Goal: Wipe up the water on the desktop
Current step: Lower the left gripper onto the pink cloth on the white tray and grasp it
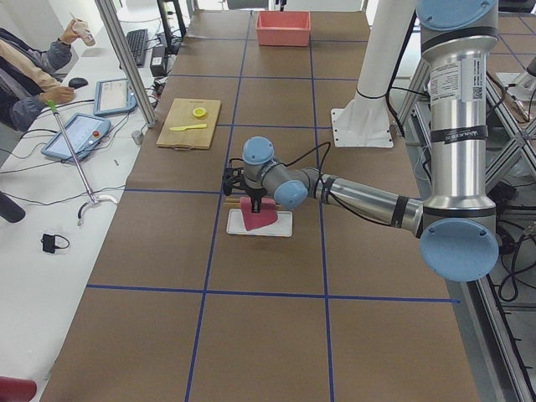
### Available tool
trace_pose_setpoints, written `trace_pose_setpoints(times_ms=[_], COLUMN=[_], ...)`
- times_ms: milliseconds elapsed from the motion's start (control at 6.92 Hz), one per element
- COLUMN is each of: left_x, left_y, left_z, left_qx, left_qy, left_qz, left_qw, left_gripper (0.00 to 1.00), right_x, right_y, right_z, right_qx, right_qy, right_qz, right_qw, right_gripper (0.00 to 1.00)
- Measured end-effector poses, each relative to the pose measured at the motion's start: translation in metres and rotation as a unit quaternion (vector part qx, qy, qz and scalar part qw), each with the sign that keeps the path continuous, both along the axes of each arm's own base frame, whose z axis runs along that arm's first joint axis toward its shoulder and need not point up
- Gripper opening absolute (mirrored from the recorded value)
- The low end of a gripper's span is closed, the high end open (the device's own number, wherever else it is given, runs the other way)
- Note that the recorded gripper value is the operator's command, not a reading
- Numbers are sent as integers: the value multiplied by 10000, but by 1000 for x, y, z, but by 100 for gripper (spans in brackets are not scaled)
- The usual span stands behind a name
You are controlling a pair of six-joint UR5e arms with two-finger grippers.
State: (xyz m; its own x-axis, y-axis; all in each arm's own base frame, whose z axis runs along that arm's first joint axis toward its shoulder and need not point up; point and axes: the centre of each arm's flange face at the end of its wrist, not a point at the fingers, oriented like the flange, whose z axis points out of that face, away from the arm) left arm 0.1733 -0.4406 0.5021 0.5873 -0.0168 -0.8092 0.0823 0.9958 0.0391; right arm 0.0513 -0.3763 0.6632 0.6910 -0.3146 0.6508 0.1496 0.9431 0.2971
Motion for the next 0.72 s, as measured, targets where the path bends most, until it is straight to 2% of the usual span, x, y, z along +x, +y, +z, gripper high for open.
trace_pose_setpoints(times_ms=[723], left_x=[-24], left_y=[-6], left_z=[-20], left_qx=[127], left_qy=[128], left_qz=[-225], left_qw=[9996], left_gripper=[0], right_x=[-1], right_y=[1], right_z=[0], right_qx=[-19], right_qy=[-51], right_qz=[4], right_qw=[10000], right_gripper=[100])
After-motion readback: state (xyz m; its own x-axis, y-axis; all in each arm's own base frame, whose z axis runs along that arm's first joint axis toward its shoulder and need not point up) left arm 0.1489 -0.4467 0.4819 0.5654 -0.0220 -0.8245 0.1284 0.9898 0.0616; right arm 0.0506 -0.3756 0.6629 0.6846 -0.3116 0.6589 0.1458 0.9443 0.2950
